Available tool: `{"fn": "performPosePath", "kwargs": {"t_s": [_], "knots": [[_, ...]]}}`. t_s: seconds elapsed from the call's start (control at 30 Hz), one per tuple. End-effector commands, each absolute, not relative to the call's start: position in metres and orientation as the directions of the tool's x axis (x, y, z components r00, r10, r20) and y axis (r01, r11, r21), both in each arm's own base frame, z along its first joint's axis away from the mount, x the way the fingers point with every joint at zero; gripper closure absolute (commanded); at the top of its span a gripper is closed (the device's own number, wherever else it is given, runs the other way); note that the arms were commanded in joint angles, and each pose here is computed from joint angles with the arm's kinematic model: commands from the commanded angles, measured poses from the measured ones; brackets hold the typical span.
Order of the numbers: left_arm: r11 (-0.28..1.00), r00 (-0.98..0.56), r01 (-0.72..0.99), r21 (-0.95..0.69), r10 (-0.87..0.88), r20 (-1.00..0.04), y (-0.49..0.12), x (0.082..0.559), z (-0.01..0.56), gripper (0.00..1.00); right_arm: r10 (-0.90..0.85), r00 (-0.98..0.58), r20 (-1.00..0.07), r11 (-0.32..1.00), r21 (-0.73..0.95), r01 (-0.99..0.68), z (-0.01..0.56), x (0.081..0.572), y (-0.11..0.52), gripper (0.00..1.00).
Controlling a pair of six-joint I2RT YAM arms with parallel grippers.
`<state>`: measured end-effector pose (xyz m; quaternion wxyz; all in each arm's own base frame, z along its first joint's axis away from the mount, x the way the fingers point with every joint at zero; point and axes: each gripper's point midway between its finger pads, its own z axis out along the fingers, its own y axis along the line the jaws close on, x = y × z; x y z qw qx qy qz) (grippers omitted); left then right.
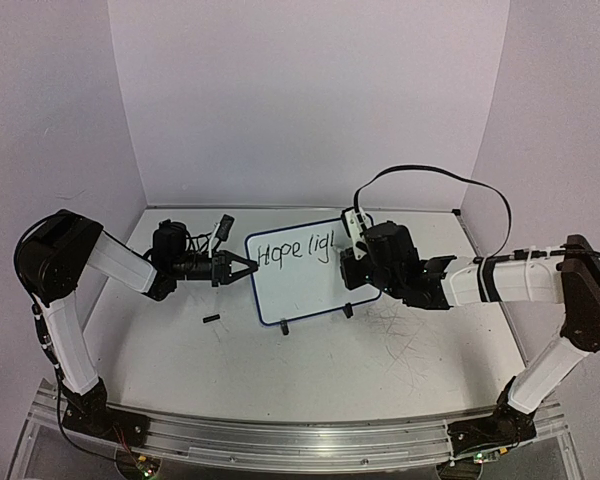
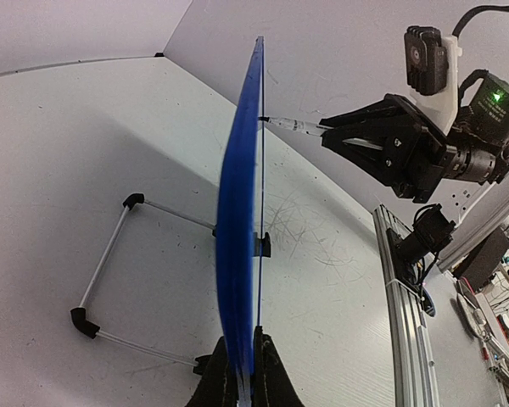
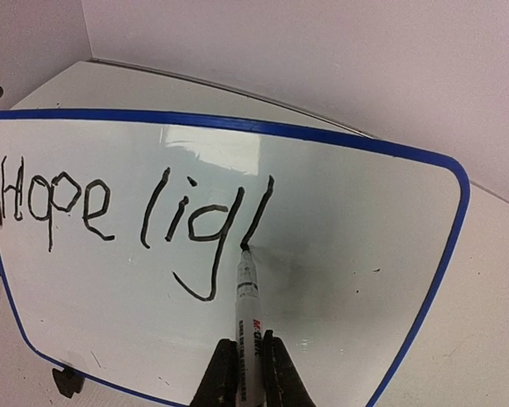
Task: Write a sentence on the whiteboard
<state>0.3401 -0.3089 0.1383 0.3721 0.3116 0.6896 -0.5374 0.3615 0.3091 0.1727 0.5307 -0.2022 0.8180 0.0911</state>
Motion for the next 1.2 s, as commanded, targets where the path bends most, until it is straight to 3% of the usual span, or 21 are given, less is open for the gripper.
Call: {"fn": "performPosePath", "kwargs": {"t_s": [0.0, 1.17], "knots": [[0.261, -0.523, 0.833, -0.489, 0.081, -0.848, -0.313, 0.337, 0.122, 1.00, -0.183, -0.300, -0.936, 0.925, -0.062, -0.374, 0.197, 0.375, 0.306, 1.00], [0.261, -0.525, 0.832, -0.490, 0.081, -0.847, -0.313, 0.338, 0.122, 1.00, -0.163, -0.339, -0.926, 0.940, -0.042, -0.338, 0.190, 0.371, 0.292, 1.00]]}}
